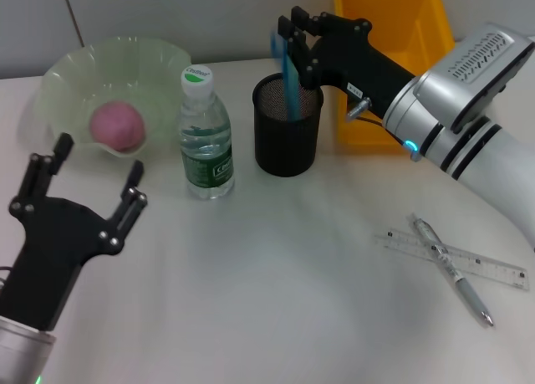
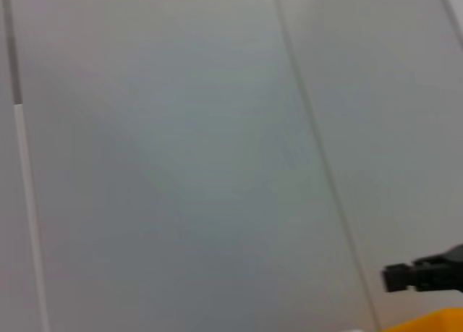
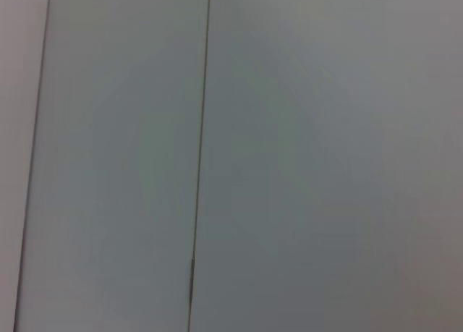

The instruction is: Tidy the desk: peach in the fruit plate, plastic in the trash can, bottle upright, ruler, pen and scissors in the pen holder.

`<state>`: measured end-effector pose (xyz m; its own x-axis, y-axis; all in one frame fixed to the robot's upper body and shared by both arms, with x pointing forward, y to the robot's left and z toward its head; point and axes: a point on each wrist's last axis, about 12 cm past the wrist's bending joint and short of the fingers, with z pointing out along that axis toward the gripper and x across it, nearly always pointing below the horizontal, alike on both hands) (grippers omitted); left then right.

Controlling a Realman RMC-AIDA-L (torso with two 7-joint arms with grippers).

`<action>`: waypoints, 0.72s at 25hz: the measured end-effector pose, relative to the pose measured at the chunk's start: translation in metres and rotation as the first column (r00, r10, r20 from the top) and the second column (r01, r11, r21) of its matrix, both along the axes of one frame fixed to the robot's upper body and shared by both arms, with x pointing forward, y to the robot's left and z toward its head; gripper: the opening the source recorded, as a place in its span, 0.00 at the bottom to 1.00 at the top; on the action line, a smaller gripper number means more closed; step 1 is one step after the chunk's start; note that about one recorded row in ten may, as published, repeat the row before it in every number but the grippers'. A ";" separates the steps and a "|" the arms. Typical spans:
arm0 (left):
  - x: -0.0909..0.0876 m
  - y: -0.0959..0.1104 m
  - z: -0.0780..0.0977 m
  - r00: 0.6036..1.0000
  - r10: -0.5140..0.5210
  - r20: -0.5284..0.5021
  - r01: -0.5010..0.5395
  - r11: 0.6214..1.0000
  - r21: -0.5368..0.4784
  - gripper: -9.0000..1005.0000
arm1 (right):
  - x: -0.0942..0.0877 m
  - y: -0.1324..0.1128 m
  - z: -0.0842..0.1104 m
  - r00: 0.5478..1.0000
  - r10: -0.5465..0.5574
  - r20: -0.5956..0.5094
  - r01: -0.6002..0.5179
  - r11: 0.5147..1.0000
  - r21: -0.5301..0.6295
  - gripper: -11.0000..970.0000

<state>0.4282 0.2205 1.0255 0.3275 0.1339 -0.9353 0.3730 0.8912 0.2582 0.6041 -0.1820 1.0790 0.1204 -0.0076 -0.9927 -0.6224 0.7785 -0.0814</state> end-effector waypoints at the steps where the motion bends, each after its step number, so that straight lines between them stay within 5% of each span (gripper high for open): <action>1: -0.001 0.000 -0.001 1.000 -0.015 0.002 0.015 1.000 0.012 0.79 | 0.000 0.000 0.000 1.000 -0.001 -0.001 0.001 1.000 0.001 0.20; 13: -0.011 -0.004 -0.003 0.965 -0.259 0.034 0.251 0.954 0.162 0.78 | -0.023 -0.031 0.008 0.998 0.036 0.059 -0.046 0.982 0.184 0.40; 18: -0.011 -0.001 -0.005 0.955 -0.294 0.029 0.282 0.938 0.201 0.78 | -0.039 -0.069 0.015 0.992 0.122 0.035 -0.127 0.960 0.249 0.63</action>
